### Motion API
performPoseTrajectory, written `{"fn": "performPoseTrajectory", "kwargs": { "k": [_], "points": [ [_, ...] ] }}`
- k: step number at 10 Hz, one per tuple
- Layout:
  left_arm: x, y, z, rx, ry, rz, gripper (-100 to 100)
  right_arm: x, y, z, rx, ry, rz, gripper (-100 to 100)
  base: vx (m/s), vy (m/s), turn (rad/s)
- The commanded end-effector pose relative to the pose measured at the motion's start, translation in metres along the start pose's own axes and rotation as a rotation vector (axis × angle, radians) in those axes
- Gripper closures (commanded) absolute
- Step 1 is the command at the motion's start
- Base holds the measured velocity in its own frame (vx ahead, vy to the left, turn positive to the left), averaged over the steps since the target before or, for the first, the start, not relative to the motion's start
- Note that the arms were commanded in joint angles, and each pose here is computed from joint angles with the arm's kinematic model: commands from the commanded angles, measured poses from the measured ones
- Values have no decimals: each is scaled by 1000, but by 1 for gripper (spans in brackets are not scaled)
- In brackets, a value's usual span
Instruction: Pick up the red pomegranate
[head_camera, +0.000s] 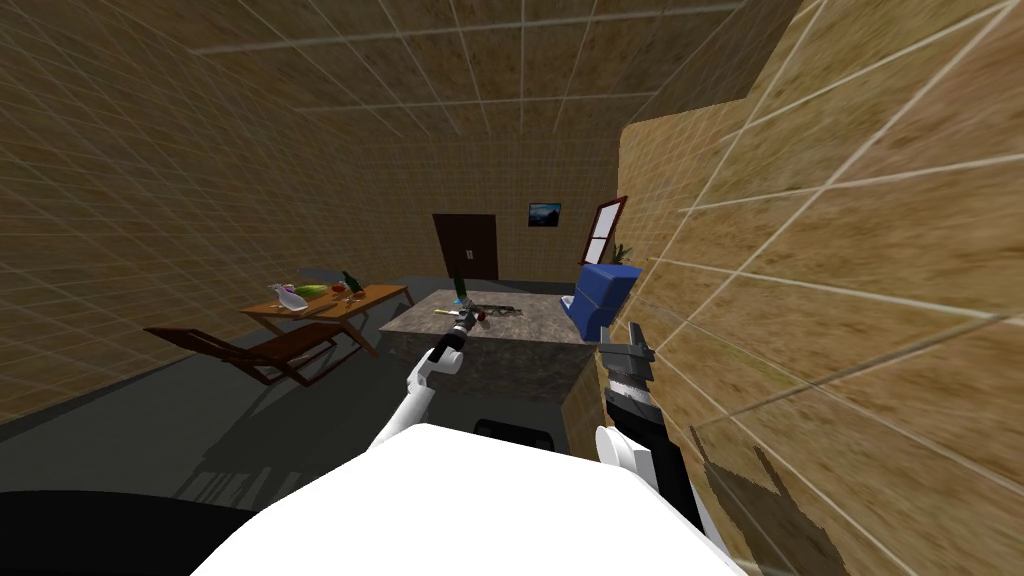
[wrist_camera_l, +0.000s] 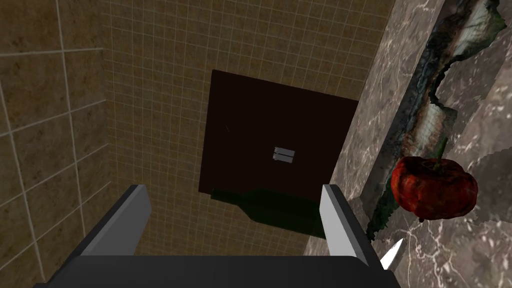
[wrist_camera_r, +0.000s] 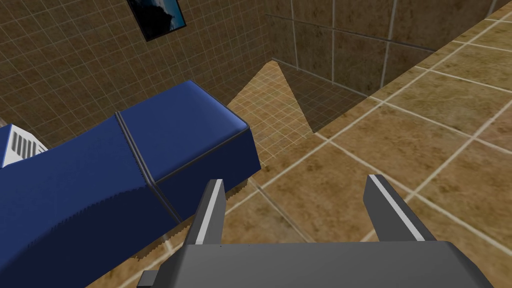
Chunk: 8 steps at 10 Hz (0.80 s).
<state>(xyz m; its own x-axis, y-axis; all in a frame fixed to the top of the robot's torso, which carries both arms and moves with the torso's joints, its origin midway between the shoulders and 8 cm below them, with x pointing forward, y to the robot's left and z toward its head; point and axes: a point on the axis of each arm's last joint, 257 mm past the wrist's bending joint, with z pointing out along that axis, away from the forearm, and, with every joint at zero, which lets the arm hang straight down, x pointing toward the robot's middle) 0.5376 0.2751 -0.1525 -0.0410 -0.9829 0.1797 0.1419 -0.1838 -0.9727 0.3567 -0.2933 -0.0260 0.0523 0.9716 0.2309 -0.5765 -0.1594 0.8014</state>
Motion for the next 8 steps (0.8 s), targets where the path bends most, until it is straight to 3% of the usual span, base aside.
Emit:
{"fn": "performPoseTrajectory", "kwargs": {
  "k": [1, 3, 6, 8],
  "points": [
    [-6, 8, 14, -39, -4, 1, -100, 0, 0, 0, 0, 0, 0, 0, -17, -12, 42],
    [-11, 22, 14, -65, -14, 1, -100, 0, 0, 0, 0, 0, 0, 0, -7, -6, 13],
    [-20, 33, 38, -131, -27, 3, -100, 0, 0, 0, 0, 0, 0, 0, -10, -13, 37],
    [-26, 48, 38, -159, -39, 3, -100, 0, 0, 0, 0, 0, 0, 0, -4, -12, 12]
  ]
}}
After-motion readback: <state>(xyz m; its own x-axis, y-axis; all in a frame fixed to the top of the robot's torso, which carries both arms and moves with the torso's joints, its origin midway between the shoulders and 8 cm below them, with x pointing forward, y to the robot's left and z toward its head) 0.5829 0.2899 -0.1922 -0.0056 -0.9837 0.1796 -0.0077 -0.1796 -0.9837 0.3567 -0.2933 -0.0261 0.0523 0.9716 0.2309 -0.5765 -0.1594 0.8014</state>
